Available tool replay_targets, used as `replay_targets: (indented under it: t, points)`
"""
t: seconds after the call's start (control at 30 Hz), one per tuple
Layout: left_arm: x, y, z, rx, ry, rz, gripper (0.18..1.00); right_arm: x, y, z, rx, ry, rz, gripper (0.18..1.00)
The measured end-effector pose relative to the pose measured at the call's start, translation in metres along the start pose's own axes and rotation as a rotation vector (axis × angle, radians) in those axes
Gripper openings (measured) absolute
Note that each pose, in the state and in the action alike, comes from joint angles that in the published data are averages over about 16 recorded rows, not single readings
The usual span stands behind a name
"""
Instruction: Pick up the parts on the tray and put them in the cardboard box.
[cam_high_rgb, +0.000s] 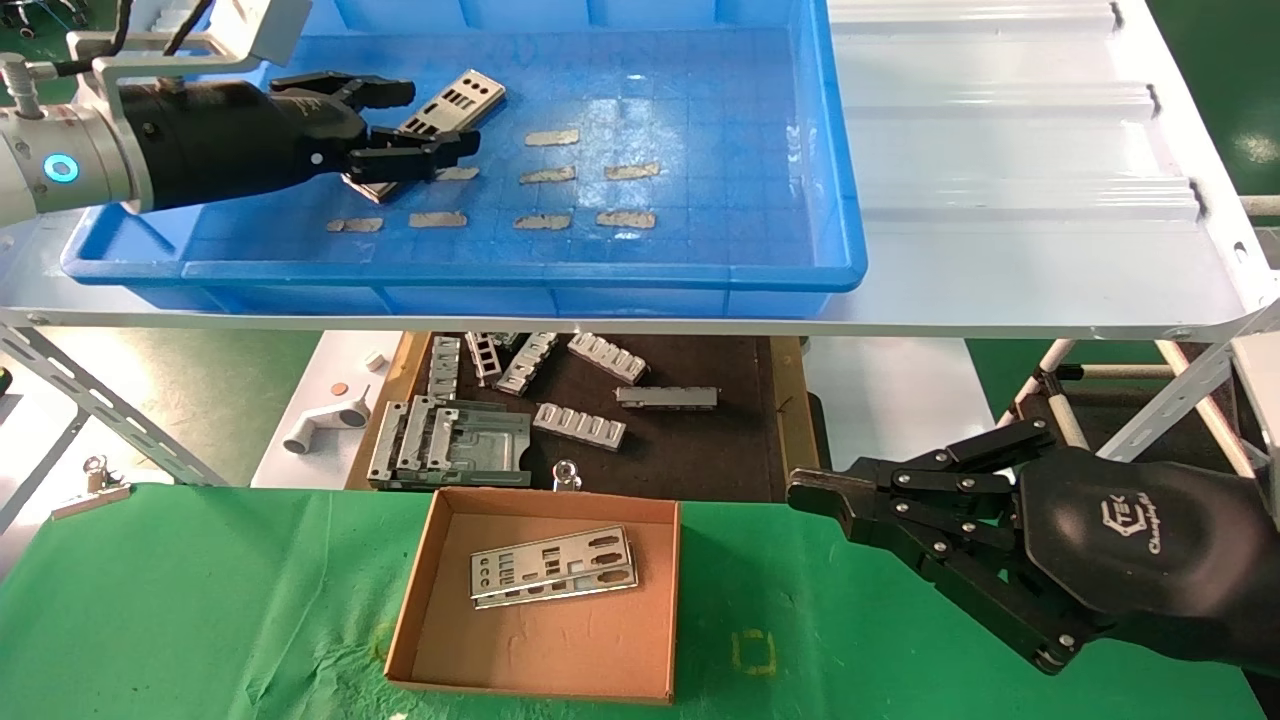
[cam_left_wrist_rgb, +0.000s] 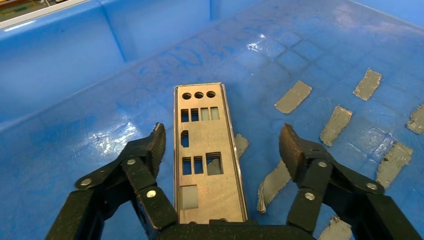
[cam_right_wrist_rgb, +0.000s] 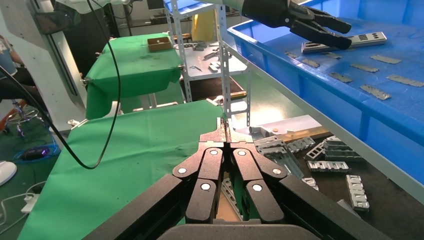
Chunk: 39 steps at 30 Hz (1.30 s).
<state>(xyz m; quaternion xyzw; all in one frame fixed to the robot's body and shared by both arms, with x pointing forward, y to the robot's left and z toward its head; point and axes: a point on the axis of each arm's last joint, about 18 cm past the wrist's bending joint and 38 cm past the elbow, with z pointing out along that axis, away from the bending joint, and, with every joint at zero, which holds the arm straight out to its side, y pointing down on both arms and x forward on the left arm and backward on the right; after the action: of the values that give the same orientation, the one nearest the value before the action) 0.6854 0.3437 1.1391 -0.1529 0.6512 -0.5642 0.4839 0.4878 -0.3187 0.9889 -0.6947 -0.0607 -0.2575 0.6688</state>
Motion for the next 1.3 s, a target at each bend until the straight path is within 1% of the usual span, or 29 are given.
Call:
replay_targets:
  t: [0.23, 0.77, 0.97, 1.17, 1.3]
  points:
    - [-0.0001, 0.0001, 0.0001, 0.001, -0.001, 0.004, 0.776, 0.0000, 0.0000, 0.0000, 0.000, 0.000, 0.000, 0.191]
    - [-0.0016, -0.0020, -0.0011, 0.008, -0.005, 0.013, 0.400, 0.0000, 0.0000, 0.0000, 0.000, 0.000, 0.000, 0.191]
    - [-0.0030, -0.0035, -0.0027, 0.013, -0.009, 0.027, 0.300, 0.0000, 0.0000, 0.0000, 0.000, 0.000, 0.000, 0.191]
    - [-0.0043, -0.0033, -0.0050, 0.012, -0.011, 0.042, 0.251, 0.0000, 0.0000, 0.0000, 0.000, 0.000, 0.000, 0.191]
    - [-0.0049, -0.0020, -0.0064, 0.006, -0.010, 0.050, 0.253, 0.0000, 0.0000, 0.0000, 0.000, 0.000, 0.000, 0.191]
